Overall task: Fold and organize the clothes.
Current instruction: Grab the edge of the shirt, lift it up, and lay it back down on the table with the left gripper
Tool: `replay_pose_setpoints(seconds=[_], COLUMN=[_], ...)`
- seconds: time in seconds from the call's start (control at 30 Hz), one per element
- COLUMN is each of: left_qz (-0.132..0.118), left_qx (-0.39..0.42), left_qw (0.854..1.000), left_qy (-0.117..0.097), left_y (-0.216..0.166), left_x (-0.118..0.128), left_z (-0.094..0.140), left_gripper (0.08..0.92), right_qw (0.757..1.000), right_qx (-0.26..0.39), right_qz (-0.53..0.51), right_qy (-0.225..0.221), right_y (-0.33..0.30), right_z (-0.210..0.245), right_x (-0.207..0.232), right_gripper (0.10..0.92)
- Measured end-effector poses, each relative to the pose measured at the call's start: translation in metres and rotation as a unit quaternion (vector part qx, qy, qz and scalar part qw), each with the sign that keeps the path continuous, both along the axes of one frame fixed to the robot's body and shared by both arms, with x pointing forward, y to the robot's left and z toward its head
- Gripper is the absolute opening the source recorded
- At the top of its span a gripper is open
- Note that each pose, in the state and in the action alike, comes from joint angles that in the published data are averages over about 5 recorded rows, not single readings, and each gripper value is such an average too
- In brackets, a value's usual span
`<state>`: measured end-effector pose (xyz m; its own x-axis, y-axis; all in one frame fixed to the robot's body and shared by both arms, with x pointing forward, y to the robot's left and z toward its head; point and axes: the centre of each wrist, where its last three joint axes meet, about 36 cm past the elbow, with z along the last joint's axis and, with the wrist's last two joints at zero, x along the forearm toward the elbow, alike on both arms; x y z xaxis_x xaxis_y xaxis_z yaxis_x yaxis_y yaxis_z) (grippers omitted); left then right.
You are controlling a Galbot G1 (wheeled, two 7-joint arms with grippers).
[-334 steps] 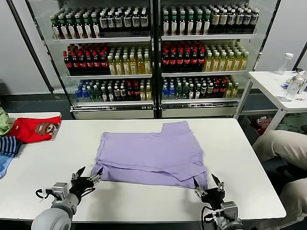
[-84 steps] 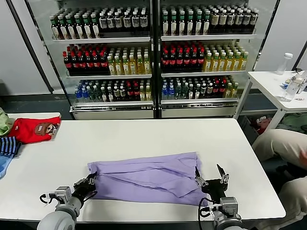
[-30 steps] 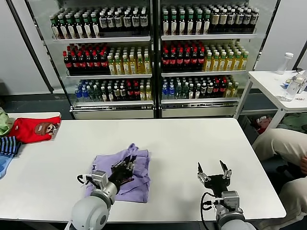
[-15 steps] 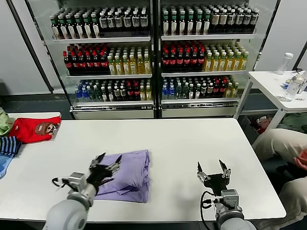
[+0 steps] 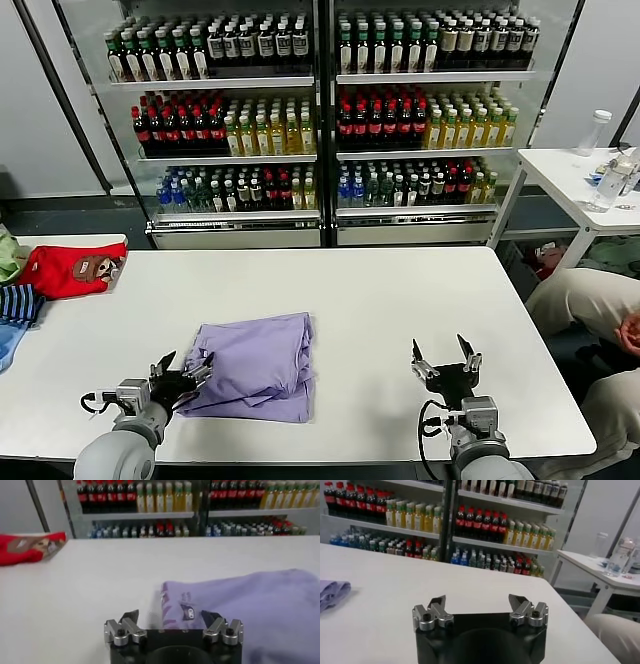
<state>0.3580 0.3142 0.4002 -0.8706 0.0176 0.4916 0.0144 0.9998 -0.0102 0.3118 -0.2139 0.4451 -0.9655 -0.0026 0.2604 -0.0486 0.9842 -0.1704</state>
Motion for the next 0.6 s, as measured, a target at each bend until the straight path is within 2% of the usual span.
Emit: replay_pose_setpoints(seconds=[0.1, 0.6], left_qz=[0.003, -0.003], left_qx=[-0.014, -0.084], left_qw=[1.000, 0.996], left_qy=[0.007, 0.022], left_y=[0.004, 0.006], left_x=[0.000, -0.005], left_z=[-0.004, -0.017], left_gripper=[0.771, 0.343], right_qw=[1.000, 1.000], right_qx=[-0.001, -0.003], right_qz=[0.001, 0.003], right_qy=[0.000, -0.002], right_y=[0.000, -0.002], right_z=[0.000, 0.001], right_x=[0.000, -0.001], right_gripper=[0.823, 0.823])
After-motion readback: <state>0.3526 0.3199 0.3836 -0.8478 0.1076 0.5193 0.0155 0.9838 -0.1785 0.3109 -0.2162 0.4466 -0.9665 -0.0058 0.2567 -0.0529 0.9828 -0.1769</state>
